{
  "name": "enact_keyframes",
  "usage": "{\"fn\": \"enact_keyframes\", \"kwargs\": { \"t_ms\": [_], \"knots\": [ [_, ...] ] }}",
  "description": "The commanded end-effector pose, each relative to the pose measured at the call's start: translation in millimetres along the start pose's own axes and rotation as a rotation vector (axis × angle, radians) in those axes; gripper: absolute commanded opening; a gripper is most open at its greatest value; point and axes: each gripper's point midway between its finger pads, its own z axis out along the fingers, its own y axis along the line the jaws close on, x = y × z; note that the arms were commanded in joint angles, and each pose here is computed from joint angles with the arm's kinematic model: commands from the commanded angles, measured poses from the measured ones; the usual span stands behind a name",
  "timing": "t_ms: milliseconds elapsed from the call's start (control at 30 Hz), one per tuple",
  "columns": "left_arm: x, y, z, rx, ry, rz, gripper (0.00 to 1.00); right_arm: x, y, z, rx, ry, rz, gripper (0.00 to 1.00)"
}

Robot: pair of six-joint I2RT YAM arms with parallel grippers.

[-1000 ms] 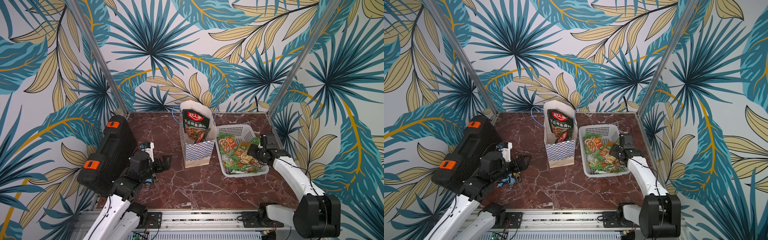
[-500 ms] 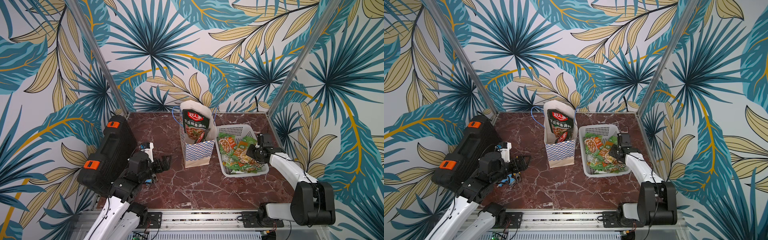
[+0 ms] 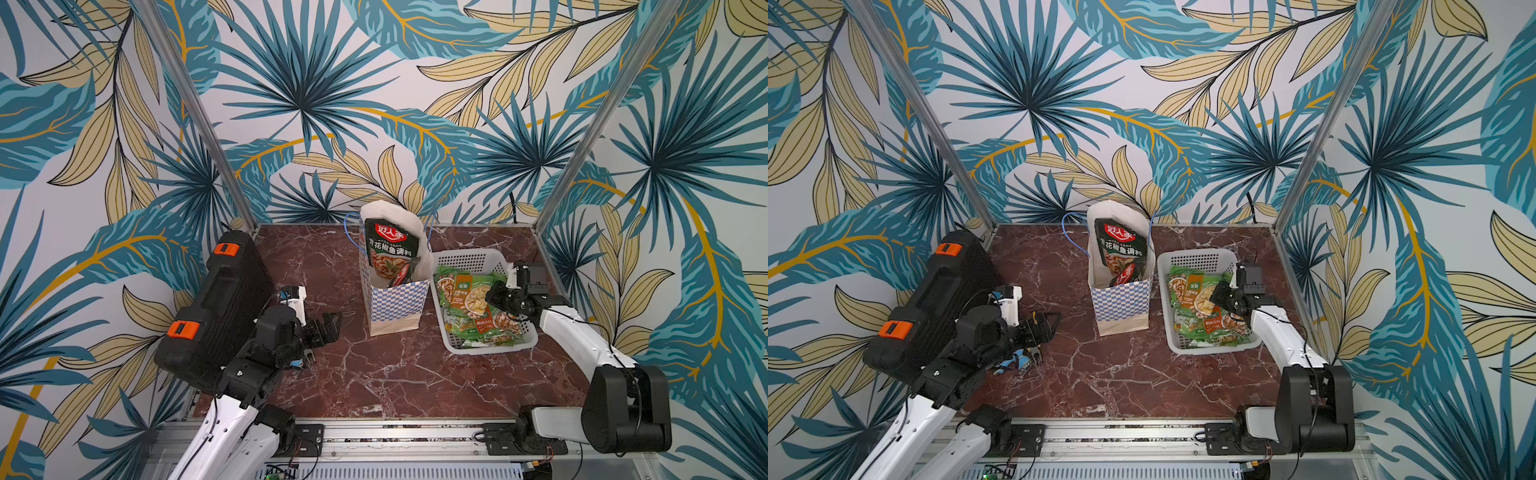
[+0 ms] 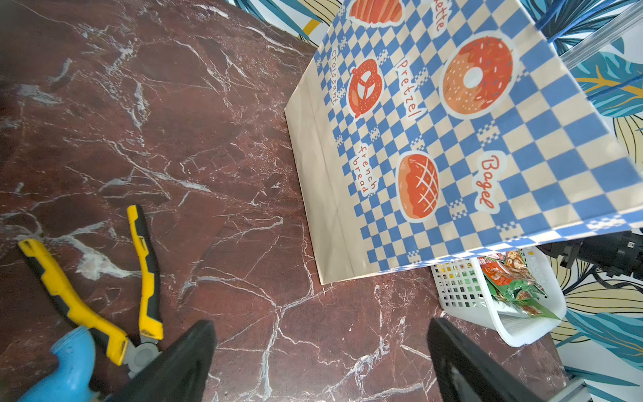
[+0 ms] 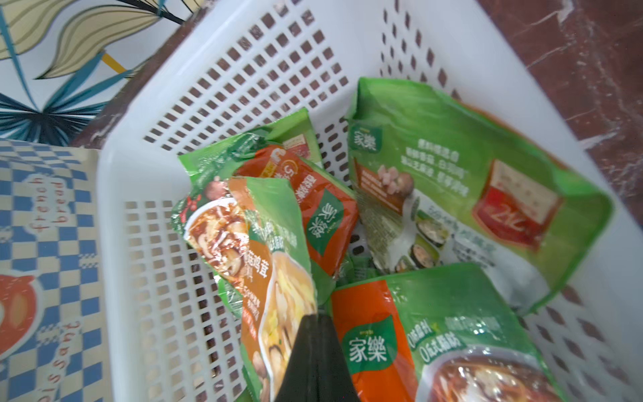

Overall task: Place the condiment packets inside the bag
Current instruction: Pick up the condiment packet from the storage box.

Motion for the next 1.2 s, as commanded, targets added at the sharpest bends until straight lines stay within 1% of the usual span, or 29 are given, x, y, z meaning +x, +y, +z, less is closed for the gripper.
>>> {"fn": "enact_keyframes", "kwargs": {
  "t_ms": [0,167,467,633,767,833,900,1000,1167],
  "knots": [
    [-11.0,-11.0,-13.0,0.031,-0.032,0.006,1.0,-10.4,27.3,-21.4,-0.131,-0.055,0.0,0.0],
    [-12.2,-14.0,-18.0,0.042,-0.036,0.011,1.0,-25.5,57.7,-62.2,-0.249,-0.132,-0.008,0.0],
    [-14.1,-23.2,-20.9,0.09,-0.042,0.016,1.0,-55.6,120.2,-147.7,-0.463,-0.249,-0.055,0.0],
    [-16.7,-25.6,-22.1,0.098,-0.048,0.017,1.0,-71.3,170.6,-201.1,-0.615,-0.296,-0.103,0.0],
    [-19.9,-26.9,-23.6,0.097,-0.056,0.018,1.0,-76.9,218.8,-246.1,-0.727,-0.331,-0.179,0.0],
    [-20.4,-27.1,-24.5,0.096,-0.056,0.017,1.0,-76.6,240.5,-262.0,-0.772,-0.339,-0.218,0.0],
    [-21.1,-27.9,-26.2,0.097,-0.058,0.018,1.0,-73.1,264.3,-273.5,-0.824,-0.33,-0.253,0.0],
    [-22.4,-29.8,-29.0,0.103,-0.062,0.019,1.0,-69.5,293.7,-281.4,-0.886,-0.313,-0.291,0.0],
    [-25.7,-36.7,-34.9,0.129,-0.066,0.022,1.0,-63.1,336.0,-270.8,-0.93,-0.275,-0.35,0.0]
  ]
}}
